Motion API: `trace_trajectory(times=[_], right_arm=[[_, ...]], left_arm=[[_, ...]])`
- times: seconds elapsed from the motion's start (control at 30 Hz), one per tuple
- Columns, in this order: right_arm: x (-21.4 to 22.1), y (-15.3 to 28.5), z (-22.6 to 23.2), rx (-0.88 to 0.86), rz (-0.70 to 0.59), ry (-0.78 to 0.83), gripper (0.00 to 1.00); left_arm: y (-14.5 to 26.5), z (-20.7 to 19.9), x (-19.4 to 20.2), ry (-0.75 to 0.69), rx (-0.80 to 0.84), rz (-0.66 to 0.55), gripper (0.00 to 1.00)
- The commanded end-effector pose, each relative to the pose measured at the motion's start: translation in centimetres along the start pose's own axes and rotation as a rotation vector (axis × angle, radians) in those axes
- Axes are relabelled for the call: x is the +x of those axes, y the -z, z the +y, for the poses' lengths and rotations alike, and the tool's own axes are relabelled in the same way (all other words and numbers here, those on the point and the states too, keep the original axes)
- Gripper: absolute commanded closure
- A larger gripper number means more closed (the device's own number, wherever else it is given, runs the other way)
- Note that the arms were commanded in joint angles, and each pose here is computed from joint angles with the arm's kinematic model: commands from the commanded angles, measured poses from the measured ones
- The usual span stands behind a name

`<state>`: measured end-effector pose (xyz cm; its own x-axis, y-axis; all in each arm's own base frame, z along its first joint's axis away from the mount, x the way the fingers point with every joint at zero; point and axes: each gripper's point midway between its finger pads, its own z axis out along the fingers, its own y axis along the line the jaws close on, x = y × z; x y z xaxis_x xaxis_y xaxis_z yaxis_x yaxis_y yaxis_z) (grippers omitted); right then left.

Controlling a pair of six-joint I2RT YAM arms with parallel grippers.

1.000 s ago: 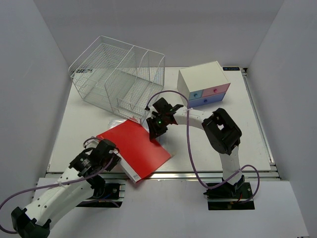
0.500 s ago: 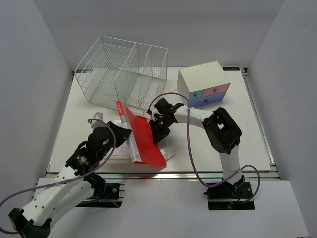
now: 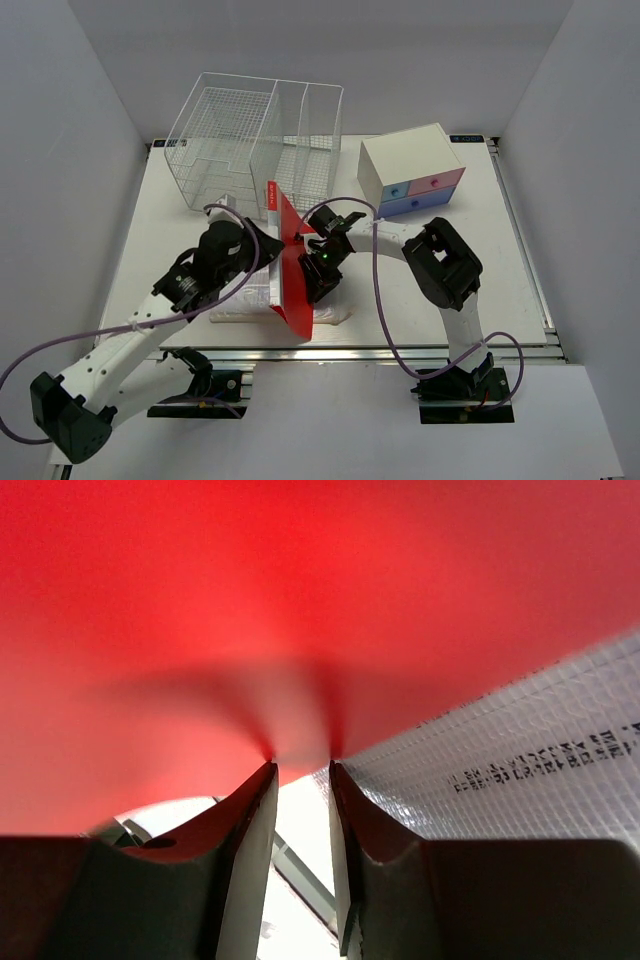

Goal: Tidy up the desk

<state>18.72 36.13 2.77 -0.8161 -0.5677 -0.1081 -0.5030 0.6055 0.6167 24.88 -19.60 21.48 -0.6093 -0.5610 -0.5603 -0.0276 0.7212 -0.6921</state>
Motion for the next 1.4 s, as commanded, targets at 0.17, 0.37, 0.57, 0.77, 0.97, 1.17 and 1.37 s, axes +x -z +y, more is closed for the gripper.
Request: trace_trajectory(times=[0.17,0.37,0.57,0.77,0.97,1.17,1.37], right_arm=[[-0.6,-0.3,0.7,-0.005,-0.031,0.022,0.67],[-1.3,0.1,1.2,-0.022,-0.061,0.026,0.67],[-2.1,1.9,1.9,-0.012,-0.123,0.053,0.68],[-4.1,8.3,2.8,0.064,-0.299,0.103,0.65],[-5.4,17.3,2.5,0.176,-0.532,0.112,0.56],[-6.2,24.2,1.3,0.257,-0.735,0.092,0.45],[-6.5,26.7,0.5,0.312,-0.814,0.082,0.39]], left_arm=[[1.2,6.1,4.5,-0.225,-0.294,0.294,0.47],[1.0,6.3,4.5,-0.260,-0.315,0.315,0.79],[1.8,3.7,1.6,-0.310,-0.248,0.228,1.00],[4.9,-1.9,-4.3,-0.501,-0.064,0.037,1.00],[8.8,-9.3,-11.2,-0.670,0.197,-0.312,1.00],[6.7,-13.4,-17.7,-0.919,0.157,-0.663,1.00],[6.6,-18.5,-23.3,-1.073,0.129,-1.020,1.00]])
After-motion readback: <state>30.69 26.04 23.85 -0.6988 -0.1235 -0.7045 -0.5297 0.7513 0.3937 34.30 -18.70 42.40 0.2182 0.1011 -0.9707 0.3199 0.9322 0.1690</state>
